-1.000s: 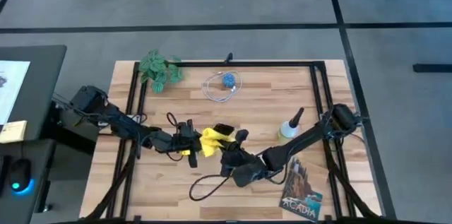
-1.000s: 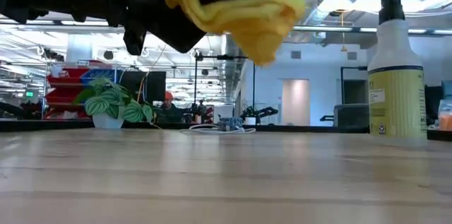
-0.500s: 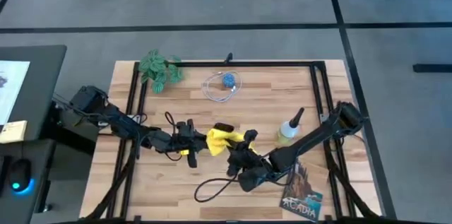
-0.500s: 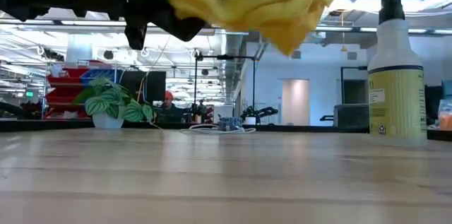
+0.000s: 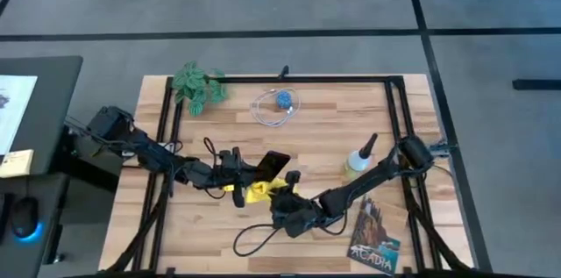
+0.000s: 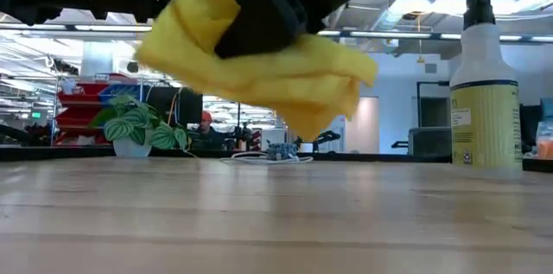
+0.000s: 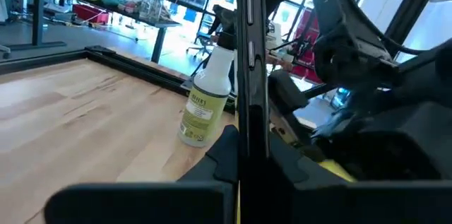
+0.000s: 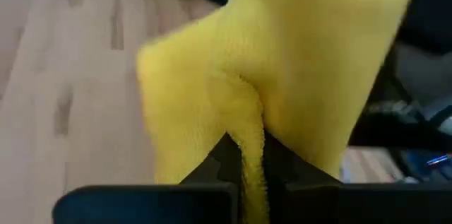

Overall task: Apply microfiber cloth
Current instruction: Wipe the front of the cellphone using a microfiber cloth

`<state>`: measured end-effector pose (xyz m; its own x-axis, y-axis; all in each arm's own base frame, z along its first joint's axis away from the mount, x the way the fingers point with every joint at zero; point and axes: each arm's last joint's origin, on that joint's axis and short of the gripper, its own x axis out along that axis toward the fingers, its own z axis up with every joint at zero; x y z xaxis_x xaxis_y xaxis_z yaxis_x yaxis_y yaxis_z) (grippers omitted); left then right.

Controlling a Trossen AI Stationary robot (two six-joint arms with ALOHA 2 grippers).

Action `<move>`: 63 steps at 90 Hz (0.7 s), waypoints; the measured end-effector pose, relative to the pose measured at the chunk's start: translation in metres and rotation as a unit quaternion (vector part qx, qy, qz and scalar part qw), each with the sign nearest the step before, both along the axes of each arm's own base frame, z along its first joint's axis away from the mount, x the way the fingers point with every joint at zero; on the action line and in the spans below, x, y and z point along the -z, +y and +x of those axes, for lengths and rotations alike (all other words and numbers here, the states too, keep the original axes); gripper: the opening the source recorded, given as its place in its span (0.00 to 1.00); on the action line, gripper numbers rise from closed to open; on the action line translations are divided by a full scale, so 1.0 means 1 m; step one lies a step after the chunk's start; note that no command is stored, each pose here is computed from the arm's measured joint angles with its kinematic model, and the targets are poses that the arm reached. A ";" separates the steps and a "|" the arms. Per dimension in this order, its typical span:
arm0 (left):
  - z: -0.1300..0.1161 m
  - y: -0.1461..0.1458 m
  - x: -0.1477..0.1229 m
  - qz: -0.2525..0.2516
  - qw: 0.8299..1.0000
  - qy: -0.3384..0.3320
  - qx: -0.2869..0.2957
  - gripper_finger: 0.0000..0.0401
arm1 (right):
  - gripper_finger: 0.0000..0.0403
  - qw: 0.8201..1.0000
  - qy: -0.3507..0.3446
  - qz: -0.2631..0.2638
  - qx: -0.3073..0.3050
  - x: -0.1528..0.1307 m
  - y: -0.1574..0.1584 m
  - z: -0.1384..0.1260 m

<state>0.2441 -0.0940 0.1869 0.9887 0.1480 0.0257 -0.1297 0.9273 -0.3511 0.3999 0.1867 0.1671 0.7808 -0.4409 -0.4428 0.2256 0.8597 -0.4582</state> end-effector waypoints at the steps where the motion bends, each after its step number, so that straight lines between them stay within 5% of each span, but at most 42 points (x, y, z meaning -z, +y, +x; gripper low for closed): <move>1: 0.000 0.000 0.000 0.001 1.000 0.000 0.000 0.03 | 0.00 1.000 0.007 0.004 -0.004 0.001 0.001 -0.001; 19: 0.000 0.000 0.001 0.014 1.000 0.007 0.000 0.03 | 0.00 0.975 0.159 0.146 -0.043 0.023 0.010 -0.026; 34: 0.000 0.000 0.004 0.020 1.000 0.024 0.000 0.03 | 0.05 0.965 0.192 0.175 -0.030 0.026 0.016 -0.036; 50: 0.000 0.000 0.006 0.024 0.999 0.031 -0.001 0.03 | 0.26 0.944 0.230 0.226 -0.069 0.019 0.021 -0.034; 63: 0.000 0.000 0.007 0.030 0.999 0.039 -0.001 0.03 | 0.48 0.932 0.252 0.247 -0.085 -0.022 0.019 -0.033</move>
